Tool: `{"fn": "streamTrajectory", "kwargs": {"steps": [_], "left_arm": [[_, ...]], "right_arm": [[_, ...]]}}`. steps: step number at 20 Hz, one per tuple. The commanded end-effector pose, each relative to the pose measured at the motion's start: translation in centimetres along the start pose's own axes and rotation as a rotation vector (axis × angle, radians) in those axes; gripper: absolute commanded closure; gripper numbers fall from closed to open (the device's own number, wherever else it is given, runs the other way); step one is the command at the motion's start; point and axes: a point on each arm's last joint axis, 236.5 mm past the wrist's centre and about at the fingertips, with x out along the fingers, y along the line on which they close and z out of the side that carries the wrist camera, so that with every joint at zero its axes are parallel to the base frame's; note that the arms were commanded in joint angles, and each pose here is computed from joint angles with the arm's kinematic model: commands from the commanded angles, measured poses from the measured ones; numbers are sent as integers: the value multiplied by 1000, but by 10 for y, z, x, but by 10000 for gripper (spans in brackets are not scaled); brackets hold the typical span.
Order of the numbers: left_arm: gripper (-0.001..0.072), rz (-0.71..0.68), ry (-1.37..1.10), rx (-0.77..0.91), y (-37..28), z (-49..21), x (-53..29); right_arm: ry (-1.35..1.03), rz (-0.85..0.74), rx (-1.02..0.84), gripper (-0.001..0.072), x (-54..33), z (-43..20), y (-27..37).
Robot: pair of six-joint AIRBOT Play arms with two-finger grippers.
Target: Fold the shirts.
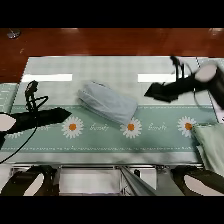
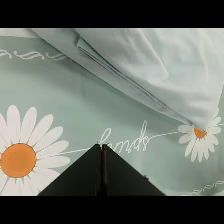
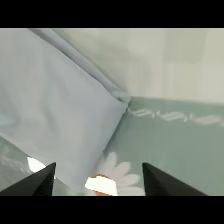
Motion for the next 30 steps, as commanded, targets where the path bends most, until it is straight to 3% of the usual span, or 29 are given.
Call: {"fn": "streamTrajectory", "kwargs": {"steps": [1, 5, 9, 10, 11, 13, 16, 21, 25, 30], "left_arm": [[686, 16, -25, -12, 6, 8, 5], [686, 53, -1, -59, 25, 9, 25], [686, 67, 84, -88, 35, -7, 43], [686, 66, 95, -86, 34, -10, 45], [686, 64, 102, -83, 33, -11, 47], [686, 59, 110, -74, 30, -14, 48], [686, 54, 118, -62, 26, -16, 49], [685, 50, 124, -55, 23, -18, 50], [685, 48, 135, -55, 23, -21, 50], [686, 33, 153, -67, 19, -25, 49]], "right_arm": [[-144, 111, 322, 95, 43, -51, -33], [12, 131, 257, 95, 85, -80, -5], [87, 149, 232, 98, 116, -60, 18], [108, 158, 227, 127, 123, -54, 24], [131, 175, 210, 264, 129, -46, 32], [170, 238, 103, 693, 131, -30, 59], [138, 300, -161, 687, 97, 16, 117], [13, 168, -443, 687, -18, 91, 175], [-115, -52, -442, 687, -115, 134, 145], [-194, -260, -192, 687, -233, 124, 50]]}}
